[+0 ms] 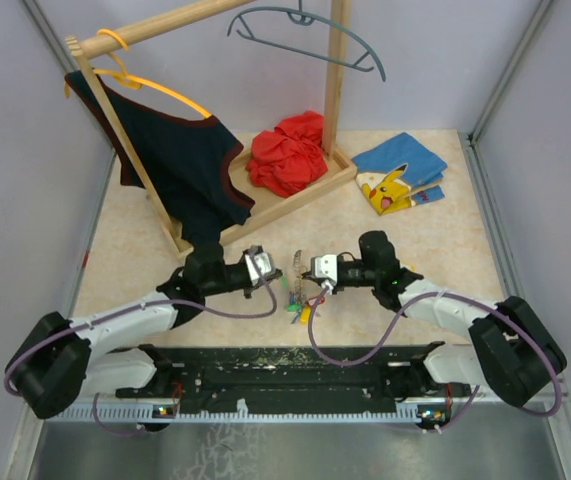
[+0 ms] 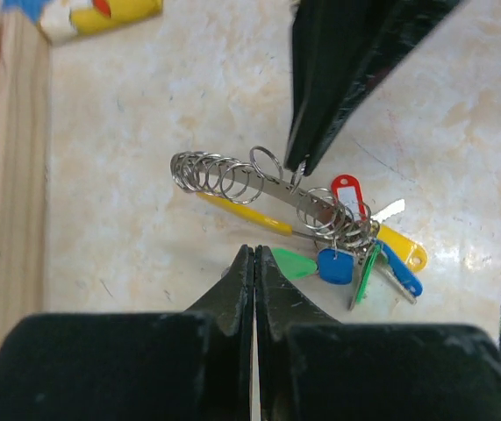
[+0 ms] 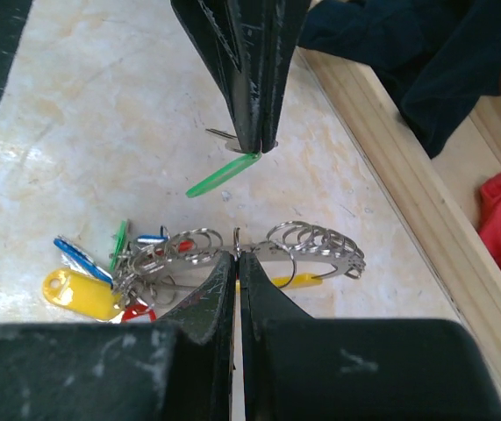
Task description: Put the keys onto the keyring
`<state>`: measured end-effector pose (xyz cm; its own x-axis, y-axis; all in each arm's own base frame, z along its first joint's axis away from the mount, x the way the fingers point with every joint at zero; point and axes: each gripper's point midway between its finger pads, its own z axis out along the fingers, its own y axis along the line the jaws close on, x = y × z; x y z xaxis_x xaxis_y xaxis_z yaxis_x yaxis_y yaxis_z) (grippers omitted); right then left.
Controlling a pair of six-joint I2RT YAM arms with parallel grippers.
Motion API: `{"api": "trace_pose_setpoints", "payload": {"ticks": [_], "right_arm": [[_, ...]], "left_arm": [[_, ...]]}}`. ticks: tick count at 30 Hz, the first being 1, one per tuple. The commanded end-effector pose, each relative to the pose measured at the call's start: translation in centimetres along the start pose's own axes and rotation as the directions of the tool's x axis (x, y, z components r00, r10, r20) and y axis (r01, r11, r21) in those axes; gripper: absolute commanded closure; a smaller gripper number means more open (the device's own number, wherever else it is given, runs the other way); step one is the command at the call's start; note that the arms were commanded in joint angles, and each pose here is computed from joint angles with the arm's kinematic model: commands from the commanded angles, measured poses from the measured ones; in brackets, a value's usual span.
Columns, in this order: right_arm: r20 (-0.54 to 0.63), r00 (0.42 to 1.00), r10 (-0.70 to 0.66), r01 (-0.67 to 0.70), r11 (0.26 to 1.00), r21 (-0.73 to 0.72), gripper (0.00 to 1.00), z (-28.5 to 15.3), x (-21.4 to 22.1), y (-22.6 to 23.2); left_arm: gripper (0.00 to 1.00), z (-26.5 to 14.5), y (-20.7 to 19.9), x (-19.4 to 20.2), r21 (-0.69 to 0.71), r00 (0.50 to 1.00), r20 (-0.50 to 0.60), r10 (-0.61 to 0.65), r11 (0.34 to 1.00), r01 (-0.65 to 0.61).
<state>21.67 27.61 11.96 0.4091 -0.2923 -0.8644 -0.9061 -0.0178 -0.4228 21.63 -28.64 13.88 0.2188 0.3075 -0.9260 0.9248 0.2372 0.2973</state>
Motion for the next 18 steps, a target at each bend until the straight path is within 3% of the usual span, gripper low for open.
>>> {"api": "trace_pose_setpoints", "payload": {"ticks": [1, 5, 9, 13, 18], "right_arm": [[-0.032, 0.998, -0.05, 0.054, 0.993, 0.108, 1.0, -0.7, -1.5, -3.1], [-0.047, 0.998, -0.041, 0.046, 0.992, 0.121, 1.0, -0.8, -1.3, -3.2], [-0.053, 0.998, -0.035, 0.041, 0.991, 0.128, 1.0, -0.8, -1.0, -3.2], [-0.051, 0.998, -0.026, 0.033, 0.991, 0.126, 1.0, -0.8, -1.0, -3.2], [-0.042, 0.999, -0.017, 0.021, 0.993, 0.115, 1.0, -0.6, -1.0, -3.0]], "left_arm": [[1.0, 0.2, 1.0, 3.1, -0.18, 0.899, -0.156, -0.409, 0.907, 0.381], [0.99, -0.6, -0.4, 6.2, -0.321, 0.69, -0.302, -0.658, 0.752, 0.576], [0.99, -1.7, -1.5, 9.1, -0.456, 0.511, -0.412, -0.755, 0.656, 0.602], [0.97, -1.2, -1.4, 11.2, -0.516, 0.434, -0.463, -0.773, 0.633, 0.577], [0.94, 0.0, -1.2, 12.6, -0.534, 0.393, -0.491, -0.777, 0.625, 0.569]]}}
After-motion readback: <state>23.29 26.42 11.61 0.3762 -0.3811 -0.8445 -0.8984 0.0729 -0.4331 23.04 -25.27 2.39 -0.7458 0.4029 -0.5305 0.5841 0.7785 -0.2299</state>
